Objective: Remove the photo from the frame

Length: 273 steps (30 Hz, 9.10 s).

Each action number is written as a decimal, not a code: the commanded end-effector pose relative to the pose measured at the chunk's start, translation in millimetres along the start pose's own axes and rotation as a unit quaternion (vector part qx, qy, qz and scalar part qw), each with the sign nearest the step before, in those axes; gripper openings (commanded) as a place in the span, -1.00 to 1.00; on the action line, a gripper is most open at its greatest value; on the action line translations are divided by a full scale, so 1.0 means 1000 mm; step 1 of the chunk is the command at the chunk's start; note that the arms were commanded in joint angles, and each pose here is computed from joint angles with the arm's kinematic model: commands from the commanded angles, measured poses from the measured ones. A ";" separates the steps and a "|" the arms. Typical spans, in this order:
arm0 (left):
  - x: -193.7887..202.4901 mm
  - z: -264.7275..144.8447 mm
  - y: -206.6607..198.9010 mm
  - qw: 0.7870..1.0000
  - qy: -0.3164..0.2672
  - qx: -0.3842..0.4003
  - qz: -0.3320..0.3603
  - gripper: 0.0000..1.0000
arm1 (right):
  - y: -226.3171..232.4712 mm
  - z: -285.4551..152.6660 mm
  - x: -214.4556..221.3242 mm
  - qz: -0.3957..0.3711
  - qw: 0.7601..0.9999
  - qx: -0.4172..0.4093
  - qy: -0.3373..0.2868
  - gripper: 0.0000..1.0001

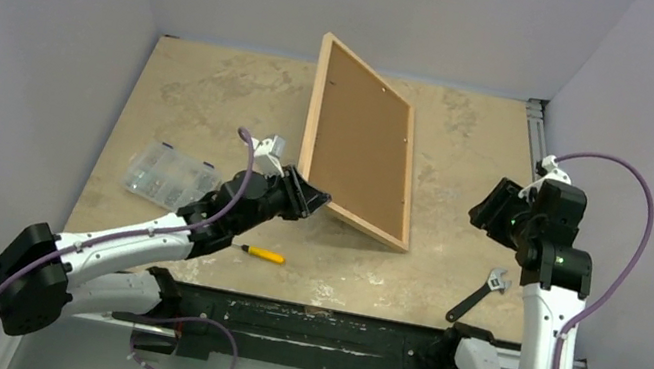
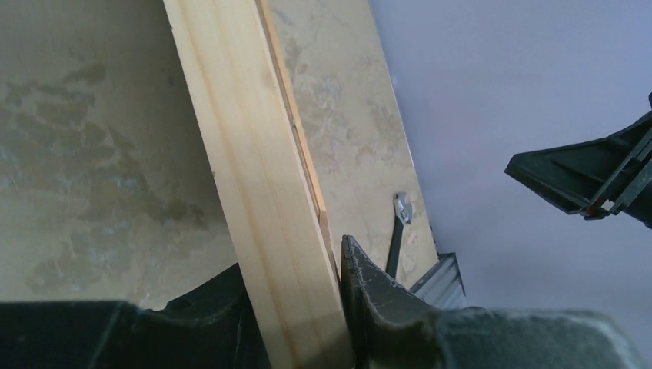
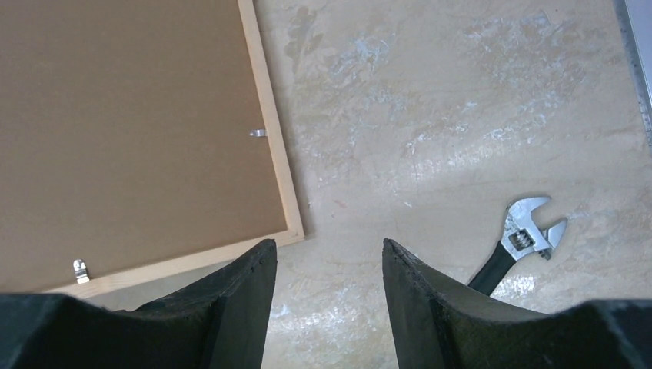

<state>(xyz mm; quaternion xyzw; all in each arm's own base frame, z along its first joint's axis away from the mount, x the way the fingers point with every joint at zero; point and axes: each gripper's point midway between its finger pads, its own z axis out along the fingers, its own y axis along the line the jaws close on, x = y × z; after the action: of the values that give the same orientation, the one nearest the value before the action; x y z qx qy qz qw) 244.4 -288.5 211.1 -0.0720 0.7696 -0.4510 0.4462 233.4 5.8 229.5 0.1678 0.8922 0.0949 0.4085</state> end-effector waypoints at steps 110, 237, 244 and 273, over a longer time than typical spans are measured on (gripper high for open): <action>0.089 -0.098 0.196 0.748 0.095 -0.531 -0.387 0.37 | 0.121 0.009 0.215 -0.103 0.951 -0.235 0.170 -0.03; 0.019 0.131 0.114 0.934 0.336 -0.101 -0.060 0.24 | 0.185 0.221 0.024 -0.087 0.965 -0.165 0.182 -1.00; 0.036 0.138 0.128 0.927 0.348 -0.108 -0.089 0.22 | 0.181 0.216 0.043 -0.083 0.958 -0.172 0.214 -1.00; 0.035 0.098 0.092 0.937 0.295 -0.129 -0.134 0.31 | 0.113 0.073 0.040 -0.102 0.989 -0.060 0.091 -1.00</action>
<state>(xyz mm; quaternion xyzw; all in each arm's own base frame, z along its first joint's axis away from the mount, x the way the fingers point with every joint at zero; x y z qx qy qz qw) 329.4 -303.5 63.1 -0.0723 0.9180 -0.3808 0.0839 307.9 157.5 184.6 -0.0028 0.9358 0.1614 0.3135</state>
